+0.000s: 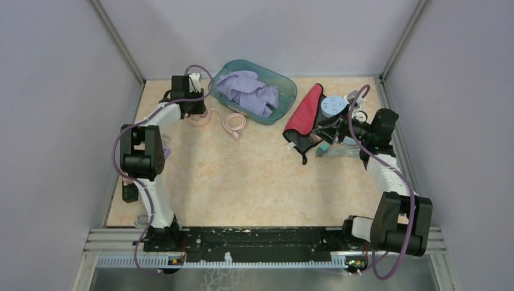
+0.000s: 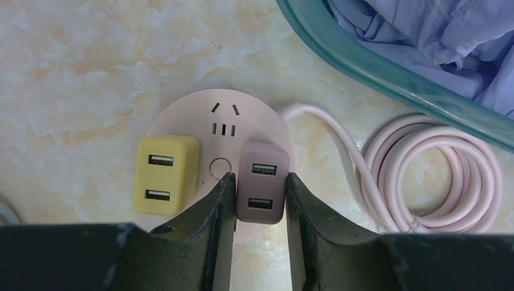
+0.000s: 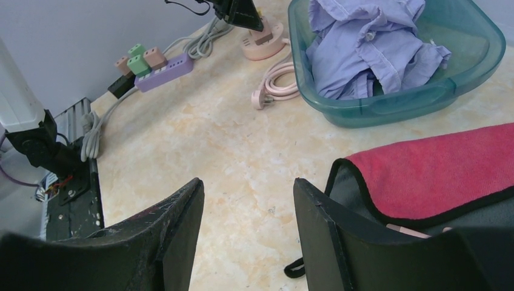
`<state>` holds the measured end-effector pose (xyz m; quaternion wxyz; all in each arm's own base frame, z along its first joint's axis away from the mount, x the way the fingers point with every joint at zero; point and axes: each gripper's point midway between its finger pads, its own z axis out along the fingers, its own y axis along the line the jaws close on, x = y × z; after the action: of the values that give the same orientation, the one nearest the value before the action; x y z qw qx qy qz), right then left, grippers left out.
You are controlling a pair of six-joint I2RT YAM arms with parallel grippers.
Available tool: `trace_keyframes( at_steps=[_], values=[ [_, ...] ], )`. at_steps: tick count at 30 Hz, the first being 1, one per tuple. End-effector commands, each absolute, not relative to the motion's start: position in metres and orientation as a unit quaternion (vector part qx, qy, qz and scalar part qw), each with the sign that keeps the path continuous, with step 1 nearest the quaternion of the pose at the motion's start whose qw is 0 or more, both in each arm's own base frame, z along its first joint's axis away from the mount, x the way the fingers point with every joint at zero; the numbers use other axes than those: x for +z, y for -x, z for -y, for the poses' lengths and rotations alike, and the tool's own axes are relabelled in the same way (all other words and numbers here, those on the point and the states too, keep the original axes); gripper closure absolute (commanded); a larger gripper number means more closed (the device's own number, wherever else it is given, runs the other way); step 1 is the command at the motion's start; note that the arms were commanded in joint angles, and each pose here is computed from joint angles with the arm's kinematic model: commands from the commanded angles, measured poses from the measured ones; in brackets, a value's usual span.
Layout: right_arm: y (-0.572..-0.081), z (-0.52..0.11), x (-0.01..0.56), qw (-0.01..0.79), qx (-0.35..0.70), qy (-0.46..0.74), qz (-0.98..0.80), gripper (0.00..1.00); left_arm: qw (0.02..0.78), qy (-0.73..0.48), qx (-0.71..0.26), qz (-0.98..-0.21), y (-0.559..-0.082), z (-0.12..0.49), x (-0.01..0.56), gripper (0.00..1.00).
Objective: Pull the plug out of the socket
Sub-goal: Move the socket to the center of the board.
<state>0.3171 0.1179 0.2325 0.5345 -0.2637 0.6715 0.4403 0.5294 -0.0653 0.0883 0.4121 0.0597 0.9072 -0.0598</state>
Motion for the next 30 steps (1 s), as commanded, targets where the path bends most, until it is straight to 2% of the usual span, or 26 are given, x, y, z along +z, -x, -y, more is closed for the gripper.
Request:
trace_keyframes(
  at_steps=[1, 3, 6, 11, 15, 19, 30],
  values=[
    [-0.318, -0.121, 0.240, 0.547, 0.433, 0.289, -0.656, 0.44, 0.413, -0.064, -0.066, -0.906, -0.534, 0.069, 0.095, 0.84],
    [-0.318, -0.121, 0.241, 0.548, 0.432, 0.290, -0.655, 0.44, 0.416, -0.071, -0.069, -0.904, -0.532, 0.071, 0.100, 0.95],
    [-0.317, -0.121, 0.242, 0.547, 0.433, 0.291, -0.655, 0.44, 0.421, -0.076, -0.072, -0.901, -0.525, 0.075, 0.111, 1.00],
    [-0.315, -0.122, 0.249, 0.551, 0.433, 0.294, -0.650, 0.44, 0.416, -0.089, -0.035, -0.904, -0.496, 0.091, 0.119, 1.00],
    [-0.311, -0.124, 0.255, 0.555, 0.435, 0.298, -0.644, 0.44, 0.352, -0.056, -0.026, -0.934, -0.459, 0.102, 0.106, 1.00],
    [-0.308, -0.126, 0.261, 0.557, 0.438, 0.302, -0.638, 0.44, 0.317, -0.042, -0.100, -0.942, -0.412, 0.133, 0.105, 1.00],
    [-0.303, -0.132, 0.266, 0.558, 0.442, 0.313, -0.630, 0.44, 0.348, -0.092, -0.253, -0.898, -0.275, 0.211, 0.113, 1.00]
  ],
)
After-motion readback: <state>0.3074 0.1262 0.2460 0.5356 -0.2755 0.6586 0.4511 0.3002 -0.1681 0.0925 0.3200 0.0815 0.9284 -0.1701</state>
